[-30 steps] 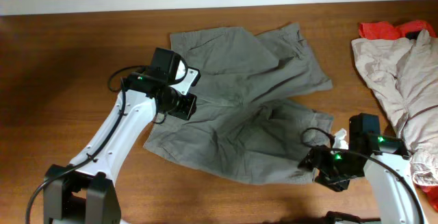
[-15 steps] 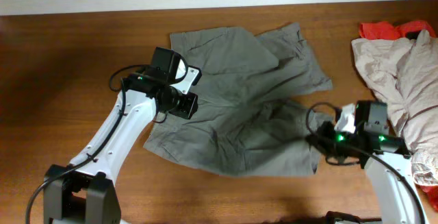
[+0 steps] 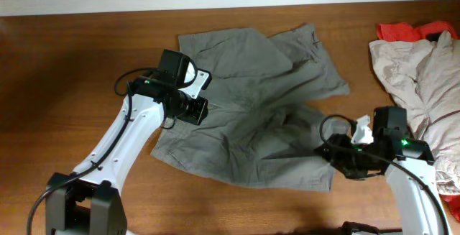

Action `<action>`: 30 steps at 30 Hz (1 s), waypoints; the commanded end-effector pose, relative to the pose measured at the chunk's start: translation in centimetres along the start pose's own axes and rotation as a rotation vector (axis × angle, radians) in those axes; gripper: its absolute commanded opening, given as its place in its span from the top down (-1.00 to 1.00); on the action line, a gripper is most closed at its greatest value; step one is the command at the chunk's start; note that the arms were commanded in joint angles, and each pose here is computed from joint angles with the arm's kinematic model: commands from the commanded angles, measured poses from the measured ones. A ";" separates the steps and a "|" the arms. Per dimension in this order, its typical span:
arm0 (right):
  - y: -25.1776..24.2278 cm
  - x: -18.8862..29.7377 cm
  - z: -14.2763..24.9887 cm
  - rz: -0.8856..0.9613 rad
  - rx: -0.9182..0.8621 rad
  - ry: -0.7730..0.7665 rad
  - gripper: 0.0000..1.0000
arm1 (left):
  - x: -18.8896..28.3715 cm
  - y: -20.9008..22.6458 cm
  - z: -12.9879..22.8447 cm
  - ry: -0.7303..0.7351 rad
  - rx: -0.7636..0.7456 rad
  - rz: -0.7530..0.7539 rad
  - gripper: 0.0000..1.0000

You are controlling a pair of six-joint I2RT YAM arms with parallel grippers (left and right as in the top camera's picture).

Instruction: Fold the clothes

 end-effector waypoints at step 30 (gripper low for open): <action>-2.1 -5.4 2.8 0.013 0.240 0.036 0.05 | -0.5 -0.1 0.0 0.001 -0.020 0.020 0.18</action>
Point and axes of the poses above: each gripper's point midway between its finger pads, its own x axis back along the fingers, its own y axis along the line the jaws close on, z = x × y, the point moved 7 cm from there along x, back along the fingers, and after that the axes turned 2 degrees about x, right-handed, at the moved point
